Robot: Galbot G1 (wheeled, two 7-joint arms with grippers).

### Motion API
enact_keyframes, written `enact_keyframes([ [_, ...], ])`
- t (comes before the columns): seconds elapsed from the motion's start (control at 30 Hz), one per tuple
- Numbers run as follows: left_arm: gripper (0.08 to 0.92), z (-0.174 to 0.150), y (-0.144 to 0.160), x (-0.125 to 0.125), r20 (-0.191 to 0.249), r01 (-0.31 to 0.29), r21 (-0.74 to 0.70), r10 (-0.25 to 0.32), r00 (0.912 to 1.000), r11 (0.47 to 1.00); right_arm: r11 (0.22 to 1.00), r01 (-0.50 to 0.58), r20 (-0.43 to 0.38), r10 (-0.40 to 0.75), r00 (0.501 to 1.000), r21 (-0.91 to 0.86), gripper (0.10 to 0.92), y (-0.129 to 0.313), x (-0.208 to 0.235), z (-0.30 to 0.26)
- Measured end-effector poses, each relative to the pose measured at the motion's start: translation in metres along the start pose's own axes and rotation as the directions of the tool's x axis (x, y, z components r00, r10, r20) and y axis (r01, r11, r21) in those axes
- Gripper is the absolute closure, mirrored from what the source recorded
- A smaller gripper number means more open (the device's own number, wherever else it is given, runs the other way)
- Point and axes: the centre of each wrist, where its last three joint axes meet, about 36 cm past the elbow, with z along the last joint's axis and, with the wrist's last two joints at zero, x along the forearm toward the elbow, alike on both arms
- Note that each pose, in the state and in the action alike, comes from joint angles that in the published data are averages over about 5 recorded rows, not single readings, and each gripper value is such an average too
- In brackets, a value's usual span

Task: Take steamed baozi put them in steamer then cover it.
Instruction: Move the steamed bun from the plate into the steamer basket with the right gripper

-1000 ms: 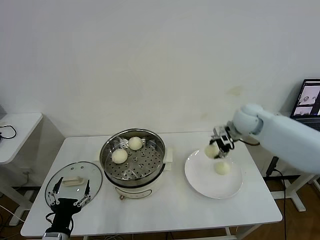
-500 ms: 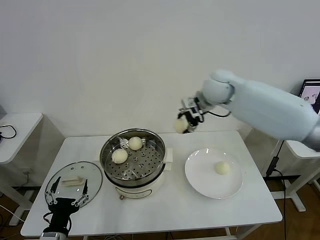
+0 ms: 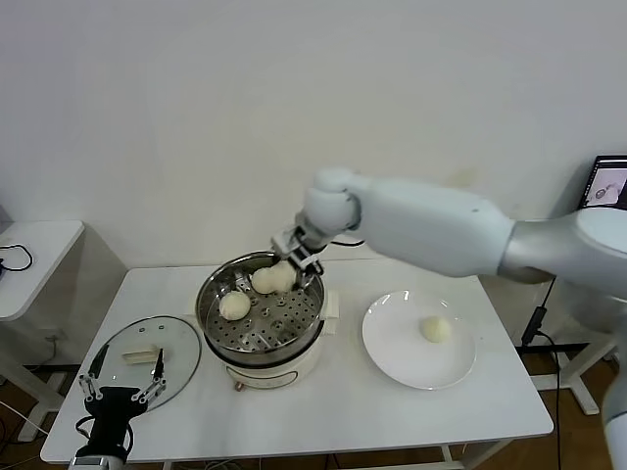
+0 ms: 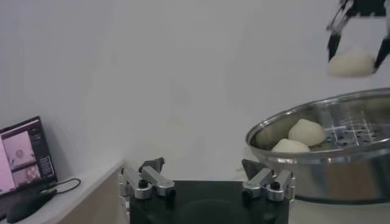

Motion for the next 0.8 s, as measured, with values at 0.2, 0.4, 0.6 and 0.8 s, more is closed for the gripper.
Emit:
enact_keyframes([
  [0.2,0.177,-0.001,0.003,-0.003,0.008,0.015,-0.001,-0.015,0.9999,1.000,0.990,0.035,0.019,-0.038,0.999,0.139,0.377,-0.001,-0.032,-0.024],
  [0.4,0.177,0.002,0.005,-0.003,0.006,0.022,-0.006,-0.022,0.9997,1.000,0.965,0.059,0.041,-0.072,0.997,0.256,0.378,-0.005,-0.052,-0.045],
  [0.6,0.177,0.004,0.006,-0.003,0.005,0.027,-0.005,-0.027,0.9996,1.000,0.940,0.076,0.051,-0.099,0.994,0.333,0.376,-0.009,-0.060,-0.060],
  [0.8,0.177,0.004,0.005,-0.003,0.004,0.026,-0.002,-0.026,0.9997,1.000,0.923,0.093,0.049,-0.120,0.992,0.374,0.377,-0.011,-0.065,-0.067],
])
